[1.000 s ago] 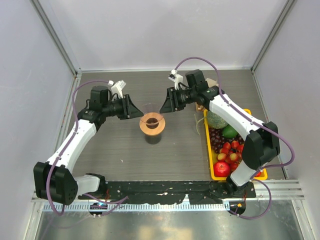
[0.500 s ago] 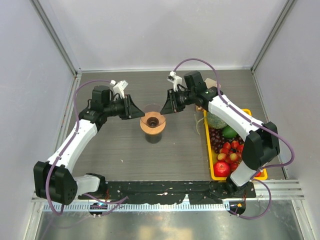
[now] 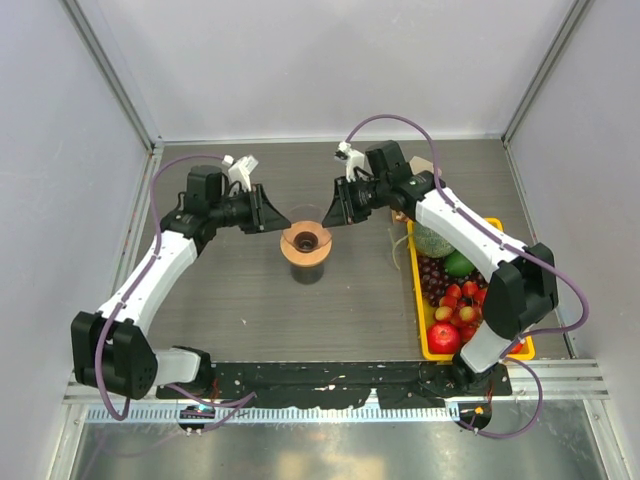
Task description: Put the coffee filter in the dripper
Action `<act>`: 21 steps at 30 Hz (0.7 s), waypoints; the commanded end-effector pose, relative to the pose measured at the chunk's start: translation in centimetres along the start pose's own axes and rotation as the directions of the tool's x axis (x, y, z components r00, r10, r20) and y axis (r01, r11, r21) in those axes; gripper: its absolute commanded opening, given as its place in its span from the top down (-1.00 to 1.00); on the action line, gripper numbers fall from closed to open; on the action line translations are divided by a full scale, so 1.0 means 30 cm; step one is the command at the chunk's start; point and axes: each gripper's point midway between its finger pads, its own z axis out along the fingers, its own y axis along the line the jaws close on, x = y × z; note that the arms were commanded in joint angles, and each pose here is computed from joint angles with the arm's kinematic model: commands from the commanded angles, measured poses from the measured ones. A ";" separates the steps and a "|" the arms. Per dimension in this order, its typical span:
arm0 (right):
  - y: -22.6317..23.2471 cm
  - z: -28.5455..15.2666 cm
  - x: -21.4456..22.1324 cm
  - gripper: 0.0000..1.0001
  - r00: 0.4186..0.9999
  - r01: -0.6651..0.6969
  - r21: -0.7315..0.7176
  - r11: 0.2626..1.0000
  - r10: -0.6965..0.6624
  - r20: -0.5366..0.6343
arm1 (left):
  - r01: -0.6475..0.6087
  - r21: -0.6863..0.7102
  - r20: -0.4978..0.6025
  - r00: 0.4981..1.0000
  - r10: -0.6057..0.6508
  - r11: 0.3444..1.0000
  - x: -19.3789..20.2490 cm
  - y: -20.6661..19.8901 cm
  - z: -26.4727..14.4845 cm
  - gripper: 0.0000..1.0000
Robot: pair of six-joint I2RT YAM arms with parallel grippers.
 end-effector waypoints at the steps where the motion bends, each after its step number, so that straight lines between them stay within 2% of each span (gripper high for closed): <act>1: 0.020 0.037 0.006 0.89 0.997 0.065 -0.009 0.998 -0.065 -0.035 | 0.011 -0.072 -0.071 0.997 -0.016 0.997 0.052 0.083 0.041 1.00; 21: -0.025 0.101 0.049 0.89 0.993 0.066 0.033 0.997 -0.062 -0.101 | 0.031 -0.104 -0.141 0.989 -0.045 0.994 0.113 0.151 0.076 1.00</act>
